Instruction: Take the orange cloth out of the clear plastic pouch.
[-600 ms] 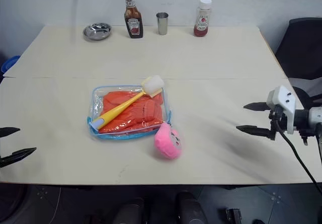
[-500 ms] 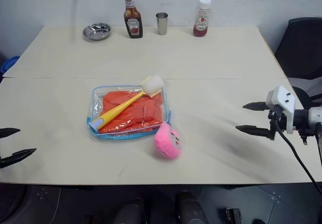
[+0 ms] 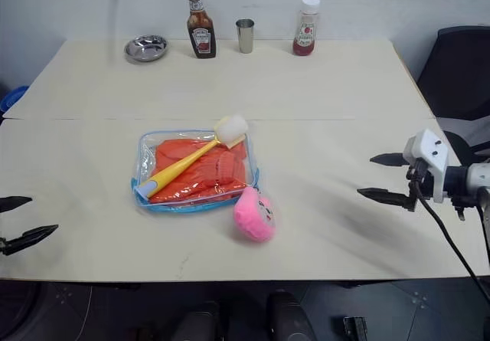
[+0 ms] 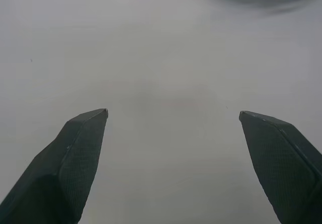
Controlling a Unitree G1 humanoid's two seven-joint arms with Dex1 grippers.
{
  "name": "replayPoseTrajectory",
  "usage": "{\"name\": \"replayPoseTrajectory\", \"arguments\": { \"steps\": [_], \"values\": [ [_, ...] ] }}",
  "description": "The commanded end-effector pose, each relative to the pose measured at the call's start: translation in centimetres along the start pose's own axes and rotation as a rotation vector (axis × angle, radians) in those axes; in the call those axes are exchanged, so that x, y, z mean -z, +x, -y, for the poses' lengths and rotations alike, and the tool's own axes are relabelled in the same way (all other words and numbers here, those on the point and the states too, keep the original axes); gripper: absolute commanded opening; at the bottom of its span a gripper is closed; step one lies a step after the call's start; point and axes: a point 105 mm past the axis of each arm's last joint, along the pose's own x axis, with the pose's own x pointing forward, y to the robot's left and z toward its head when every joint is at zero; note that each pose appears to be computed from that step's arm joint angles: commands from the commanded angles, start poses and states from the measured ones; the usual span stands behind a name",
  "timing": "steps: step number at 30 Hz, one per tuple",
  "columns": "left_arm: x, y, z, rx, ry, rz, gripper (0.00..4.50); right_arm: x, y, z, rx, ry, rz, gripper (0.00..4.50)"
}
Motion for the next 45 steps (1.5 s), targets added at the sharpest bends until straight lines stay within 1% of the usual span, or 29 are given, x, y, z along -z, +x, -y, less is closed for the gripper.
{"name": "replayPoseTrajectory", "arguments": {
  "steps": [1, 5, 9, 15, 18, 20, 23, 29, 32, 35, 37, 38, 39, 43, 44, 45],
  "values": [
    [-0.9, 0.1, -0.2, -0.010, -0.006, 0.037, 4.45, -1.2, -0.7, 0.1, 0.023, -0.005, 0.051, 4.50],
    [-2.8, 1.0, 0.0, 0.014, -0.028, 0.119, 4.45, -1.8, -0.6, -0.2, 0.012, 0.016, 0.070, 4.50],
    [-6.2, 2.1, 1.1, 0.115, -0.031, 0.223, 4.45, -3.0, -0.1, -1.4, -0.020, 0.022, 0.110, 4.50],
    [-13.2, 5.2, 4.5, 0.325, 0.005, 0.363, 4.45, -5.4, 1.3, -4.3, -0.080, 0.005, 0.182, 4.50],
    [-15.7, 8.0, 6.3, 0.385, 0.020, 0.362, 4.45, -7.0, 2.4, -6.1, -0.102, -0.026, 0.226, 4.50],
    [-16.3, 9.7, 7.1, 0.387, 0.049, 0.328, 4.45, -7.9, 2.8, -7.4, -0.131, -0.031, 0.255, 4.50],
    [-16.4, 12.4, 8.3, 0.391, 0.063, 0.271, 4.45, -9.0, 3.5, -9.5, -0.176, -0.049, 0.286, 4.50],
    [-14.4, 16.5, 8.6, 0.309, 0.157, 0.148, 4.45, -10.2, 4.4, -11.4, -0.191, -0.061, 0.329, 4.50],
    [-13.5, 17.3, 8.9, 0.301, 0.216, 0.115, 4.45, -10.2, 4.5, -11.6, -0.184, -0.060, 0.328, 4.50],
    [-13.6, 17.5, 8.9, 0.289, 0.213, 0.130, 3.88, -9.7, 4.7, -11.5, -0.172, -0.057, 0.318, 4.50],
    [-13.6, 17.4, 9.1, 0.297, 0.208, 0.140, 3.29, -9.6, 4.7, -11.4, -0.170, -0.057, 0.316, 4.50],
    [-13.7, 17.3, 9.3, 0.304, 0.202, 0.151, 2.92, -9.6, 4.8, -11.4, -0.173, -0.057, 0.315, 4.50],
    [-13.8, 17.2, 9.4, 0.309, 0.198, 0.159, 2.67, -9.6, 4.8, -11.4, -0.175, -0.057, 0.315, 4.50],
    [-15.5, 16.5, 9.2, 0.296, 0.106, 0.253, 1.38, -9.4, 5.1, -11.4, -0.195, -0.064, 0.312, 4.50],
    [-16.0, 16.2, 8.6, 0.269, 0.058, 0.285, 1.27, -9.4, 5.1, -11.4, -0.205, -0.069, 0.311, 4.50],
    [-16.5, 15.9, 8.1, 0.244, 0.017, 0.312, 1.27, -9.5, 5.2, -11.5, -0.212, -0.073, 0.311, 4.50]
  ]
}}
